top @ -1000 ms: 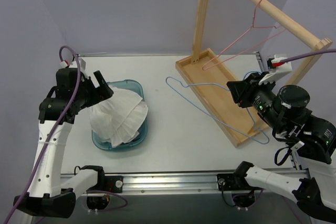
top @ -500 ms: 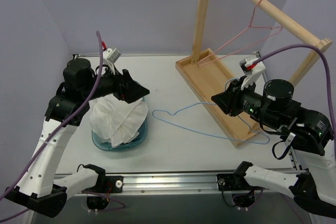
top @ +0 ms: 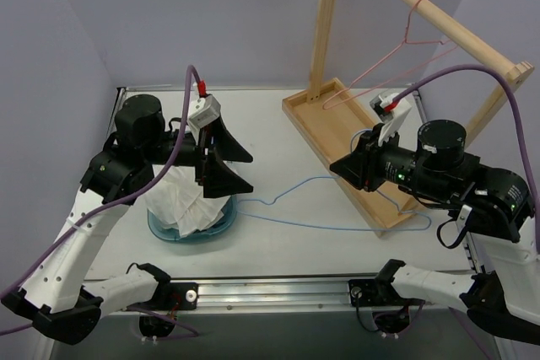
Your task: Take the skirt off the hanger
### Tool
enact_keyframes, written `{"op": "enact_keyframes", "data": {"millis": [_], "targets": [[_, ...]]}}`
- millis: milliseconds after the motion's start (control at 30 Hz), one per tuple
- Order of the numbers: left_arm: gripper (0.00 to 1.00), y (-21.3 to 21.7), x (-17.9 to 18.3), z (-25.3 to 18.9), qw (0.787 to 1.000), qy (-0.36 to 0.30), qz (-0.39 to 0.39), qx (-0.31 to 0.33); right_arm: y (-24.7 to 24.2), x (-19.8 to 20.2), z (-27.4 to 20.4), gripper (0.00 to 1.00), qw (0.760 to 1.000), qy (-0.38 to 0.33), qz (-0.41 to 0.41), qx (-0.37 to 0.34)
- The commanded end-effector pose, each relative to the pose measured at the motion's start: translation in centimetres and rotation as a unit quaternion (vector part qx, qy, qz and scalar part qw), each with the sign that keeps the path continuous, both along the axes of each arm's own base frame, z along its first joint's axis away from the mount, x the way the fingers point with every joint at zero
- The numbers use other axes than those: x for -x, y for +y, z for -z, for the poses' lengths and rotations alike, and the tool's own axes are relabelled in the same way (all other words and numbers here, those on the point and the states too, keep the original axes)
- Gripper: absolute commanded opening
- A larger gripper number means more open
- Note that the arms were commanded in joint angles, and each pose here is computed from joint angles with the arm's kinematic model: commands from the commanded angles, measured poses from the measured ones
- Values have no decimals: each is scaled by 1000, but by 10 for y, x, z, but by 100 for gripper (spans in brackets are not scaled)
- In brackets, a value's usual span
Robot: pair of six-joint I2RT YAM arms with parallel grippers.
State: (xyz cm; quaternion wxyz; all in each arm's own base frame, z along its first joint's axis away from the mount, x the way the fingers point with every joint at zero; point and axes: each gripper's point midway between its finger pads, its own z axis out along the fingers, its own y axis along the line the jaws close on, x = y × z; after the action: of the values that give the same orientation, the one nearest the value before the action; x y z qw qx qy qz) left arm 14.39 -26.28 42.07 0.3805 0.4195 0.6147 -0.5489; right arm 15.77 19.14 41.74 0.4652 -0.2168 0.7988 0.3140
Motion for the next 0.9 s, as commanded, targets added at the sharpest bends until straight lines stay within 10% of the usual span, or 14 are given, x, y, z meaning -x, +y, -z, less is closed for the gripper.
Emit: {"op": "enact_keyframes", "data": {"millis": [0, 300, 867], "targets": [[96, -1, 17, 3, 999, -20, 46, -4, 12, -3, -13, 0, 1000, -13, -21, -13], [100, -1, 30, 32, 997, 1, 57, -54, 26, -13, -32, 0, 999, -24, -28, -29], [39, 8, 37, 51, 993, -8, 70, -91, 27, -14, -28, 0, 999, -21, -31, -21]]}}
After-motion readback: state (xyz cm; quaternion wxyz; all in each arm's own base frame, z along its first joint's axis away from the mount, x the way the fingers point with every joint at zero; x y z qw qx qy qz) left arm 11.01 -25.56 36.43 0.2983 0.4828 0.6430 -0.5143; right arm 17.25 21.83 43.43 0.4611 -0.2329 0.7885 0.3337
